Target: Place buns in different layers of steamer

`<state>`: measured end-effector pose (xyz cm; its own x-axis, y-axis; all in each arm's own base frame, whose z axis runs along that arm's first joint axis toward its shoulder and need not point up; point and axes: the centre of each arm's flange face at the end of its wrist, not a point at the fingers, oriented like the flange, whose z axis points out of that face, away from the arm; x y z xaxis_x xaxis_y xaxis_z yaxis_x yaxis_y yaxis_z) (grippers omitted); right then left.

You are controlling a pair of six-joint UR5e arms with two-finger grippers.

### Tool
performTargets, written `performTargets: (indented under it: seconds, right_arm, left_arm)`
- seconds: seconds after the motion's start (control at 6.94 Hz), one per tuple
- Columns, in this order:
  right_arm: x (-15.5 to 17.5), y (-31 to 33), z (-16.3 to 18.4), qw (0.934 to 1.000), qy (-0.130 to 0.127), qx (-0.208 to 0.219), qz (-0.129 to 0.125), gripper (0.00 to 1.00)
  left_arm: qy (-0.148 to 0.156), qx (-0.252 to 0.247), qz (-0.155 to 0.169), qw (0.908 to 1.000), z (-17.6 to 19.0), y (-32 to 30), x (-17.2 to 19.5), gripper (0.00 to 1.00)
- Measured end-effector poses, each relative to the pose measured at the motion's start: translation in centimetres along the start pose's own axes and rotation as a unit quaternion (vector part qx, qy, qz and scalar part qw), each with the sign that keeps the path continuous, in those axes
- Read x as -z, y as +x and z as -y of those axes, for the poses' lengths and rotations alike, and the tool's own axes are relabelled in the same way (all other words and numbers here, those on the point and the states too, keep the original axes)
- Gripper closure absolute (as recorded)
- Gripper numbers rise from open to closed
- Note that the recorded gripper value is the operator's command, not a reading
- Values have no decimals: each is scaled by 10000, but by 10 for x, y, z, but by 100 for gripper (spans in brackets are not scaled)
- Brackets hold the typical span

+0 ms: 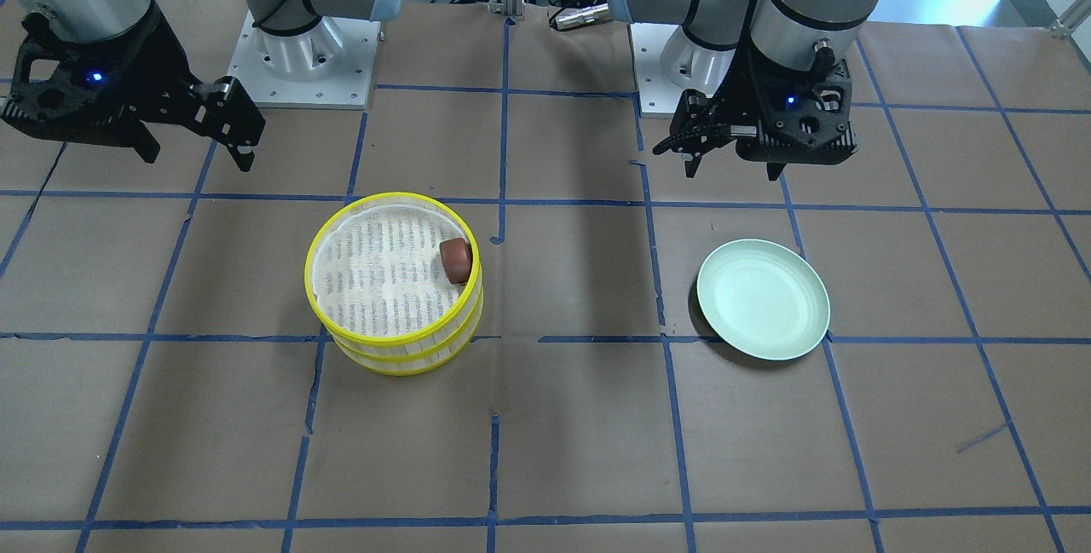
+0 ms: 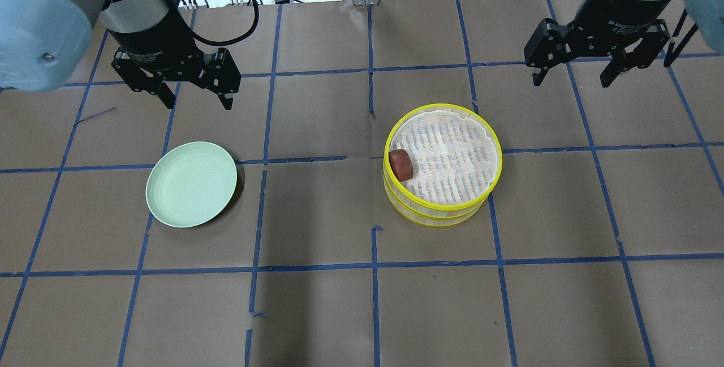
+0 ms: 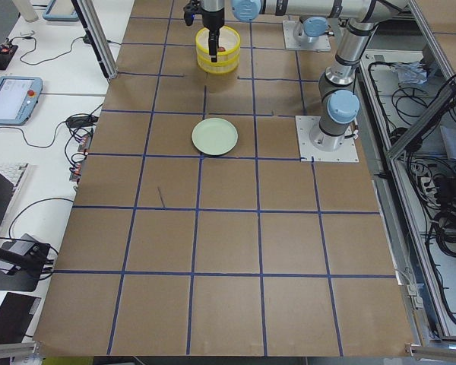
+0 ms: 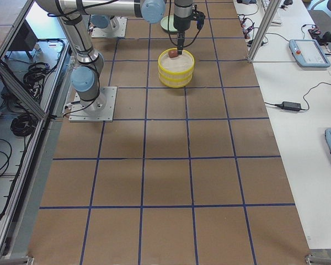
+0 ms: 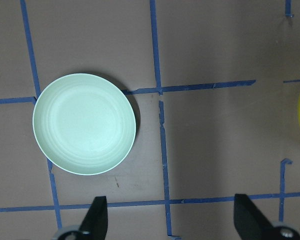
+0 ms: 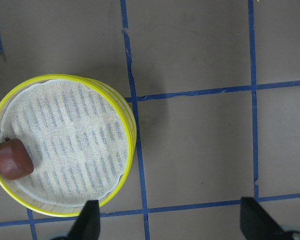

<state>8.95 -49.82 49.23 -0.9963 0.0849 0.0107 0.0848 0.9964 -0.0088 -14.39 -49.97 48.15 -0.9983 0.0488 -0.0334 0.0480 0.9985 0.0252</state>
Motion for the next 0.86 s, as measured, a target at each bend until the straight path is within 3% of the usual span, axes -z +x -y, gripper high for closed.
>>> performTargets:
  seconds: [0.86]
  right_arm:
    - [-2,-1,-2,10000,-69,-6,2,0]
  left_arm:
    - [151,327,-302,9989,6,8,1,8]
